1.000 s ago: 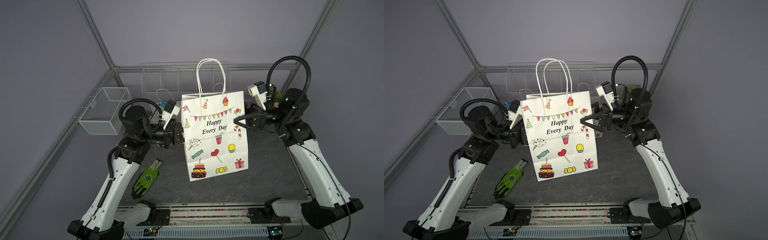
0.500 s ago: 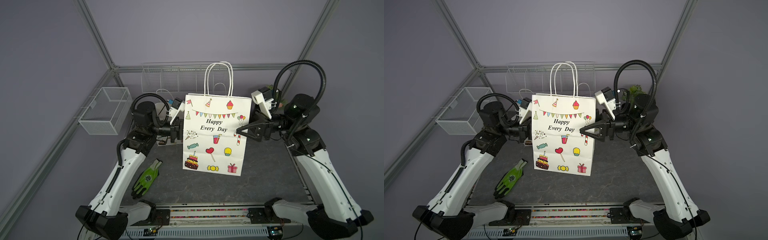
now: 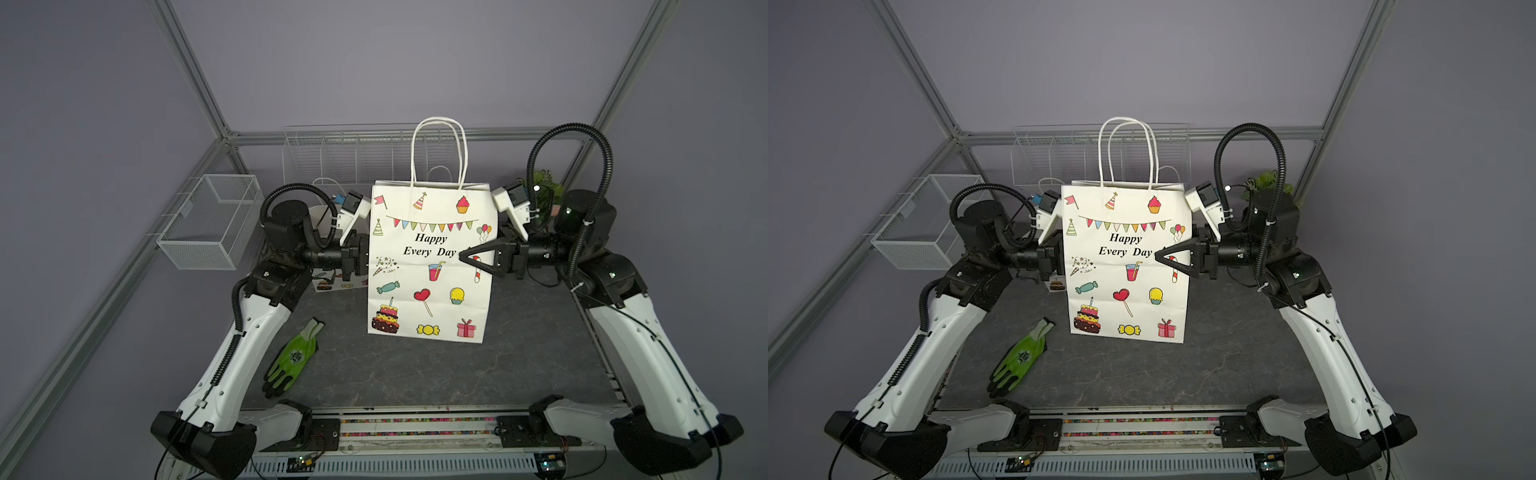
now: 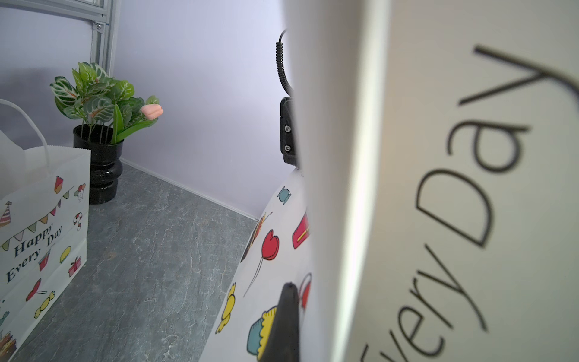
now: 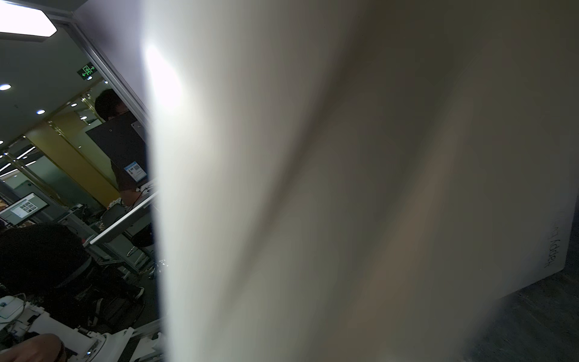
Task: Put away the paper bag
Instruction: Press the paper bag.
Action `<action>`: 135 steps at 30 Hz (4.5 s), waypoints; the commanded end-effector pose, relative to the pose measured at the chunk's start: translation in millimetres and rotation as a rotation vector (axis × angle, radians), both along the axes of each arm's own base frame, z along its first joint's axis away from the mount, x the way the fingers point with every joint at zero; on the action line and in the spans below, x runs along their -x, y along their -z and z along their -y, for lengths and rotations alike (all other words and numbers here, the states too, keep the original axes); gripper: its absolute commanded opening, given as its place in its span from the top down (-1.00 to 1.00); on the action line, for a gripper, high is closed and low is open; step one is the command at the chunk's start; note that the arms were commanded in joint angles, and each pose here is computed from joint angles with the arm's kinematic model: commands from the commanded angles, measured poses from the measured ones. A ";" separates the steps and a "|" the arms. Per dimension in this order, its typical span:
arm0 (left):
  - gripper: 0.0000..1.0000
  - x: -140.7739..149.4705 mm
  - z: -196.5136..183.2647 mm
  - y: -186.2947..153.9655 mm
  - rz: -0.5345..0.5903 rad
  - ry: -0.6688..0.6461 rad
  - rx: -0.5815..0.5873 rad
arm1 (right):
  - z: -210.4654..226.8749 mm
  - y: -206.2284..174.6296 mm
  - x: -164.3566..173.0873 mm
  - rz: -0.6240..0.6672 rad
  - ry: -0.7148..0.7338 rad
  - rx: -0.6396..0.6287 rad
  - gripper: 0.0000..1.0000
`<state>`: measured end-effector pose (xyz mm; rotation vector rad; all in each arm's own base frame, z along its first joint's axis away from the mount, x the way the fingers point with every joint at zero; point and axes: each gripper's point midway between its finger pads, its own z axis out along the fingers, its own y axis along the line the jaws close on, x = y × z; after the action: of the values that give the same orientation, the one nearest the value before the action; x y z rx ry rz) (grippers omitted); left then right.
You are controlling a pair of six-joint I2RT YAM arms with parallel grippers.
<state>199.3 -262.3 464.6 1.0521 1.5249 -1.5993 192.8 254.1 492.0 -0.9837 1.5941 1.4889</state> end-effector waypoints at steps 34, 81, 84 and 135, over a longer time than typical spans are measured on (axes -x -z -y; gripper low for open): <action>0.86 5.9 -6.7 9.1 0.024 -0.064 -0.016 | 3.0 -10.7 -1.3 0.005 0.055 -0.021 0.82; -0.99 3.7 -41.1 -74.9 0.140 -0.381 0.187 | 1.3 -30.9 -15.0 -0.051 -0.203 -0.062 0.87; -0.99 -5.1 -31.7 -63.2 0.115 -0.366 0.164 | 0.3 -29.9 -16.8 -0.049 -0.200 -0.061 0.87; 0.99 12.9 11.3 17.9 -0.002 -0.209 0.006 | 22.1 -14.4 -18.1 -0.051 -0.063 -0.047 0.48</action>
<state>186.5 -274.7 443.2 0.8684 1.5818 -1.4756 222.7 232.6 502.8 -0.9492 1.6090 1.5926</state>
